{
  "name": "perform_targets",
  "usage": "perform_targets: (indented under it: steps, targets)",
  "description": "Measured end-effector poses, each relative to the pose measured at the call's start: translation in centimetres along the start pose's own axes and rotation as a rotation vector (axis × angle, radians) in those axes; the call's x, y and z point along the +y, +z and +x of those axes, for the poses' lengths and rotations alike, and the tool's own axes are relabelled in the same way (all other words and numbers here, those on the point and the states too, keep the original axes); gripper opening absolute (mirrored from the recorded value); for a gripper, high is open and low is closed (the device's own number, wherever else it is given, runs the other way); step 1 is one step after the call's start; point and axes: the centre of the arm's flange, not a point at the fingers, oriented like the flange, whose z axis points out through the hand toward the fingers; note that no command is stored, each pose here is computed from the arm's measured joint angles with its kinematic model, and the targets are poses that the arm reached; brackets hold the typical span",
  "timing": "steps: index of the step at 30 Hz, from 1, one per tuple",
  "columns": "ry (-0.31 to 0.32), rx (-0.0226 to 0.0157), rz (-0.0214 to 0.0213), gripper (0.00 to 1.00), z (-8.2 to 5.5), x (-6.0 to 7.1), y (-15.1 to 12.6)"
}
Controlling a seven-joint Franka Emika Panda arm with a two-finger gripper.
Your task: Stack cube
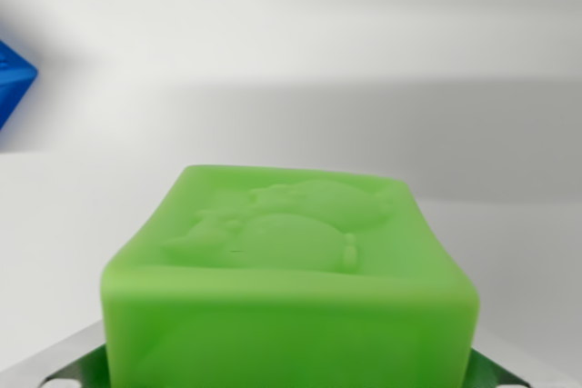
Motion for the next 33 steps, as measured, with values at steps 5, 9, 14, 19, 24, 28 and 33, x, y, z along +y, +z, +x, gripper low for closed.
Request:
perform_targets:
  steps: [5, 9, 14, 19, 24, 28, 33]
  targets:
    - [0.000, -0.0004, 0.0004, 0.00, 0.0, 0.0, -1.5]
    - [-0.006, 0.0023, 0.0023, 0.00, -0.1, -0.1, -2.4]
    - [-0.048, -0.0023, -0.0015, 0.00, -0.7, -0.9, -2.1]
    - [-0.090, -0.0022, -0.0011, 0.00, -1.2, -1.7, -2.1]
    - [-0.136, -0.0011, -0.0009, 0.00, -1.7, -2.4, -2.1]
    - [-0.177, -0.0015, -0.0011, 0.00, -2.1, -3.2, -2.1]
    - [-0.222, -0.0009, -0.0008, 0.00, -2.6, -3.9, -2.1]
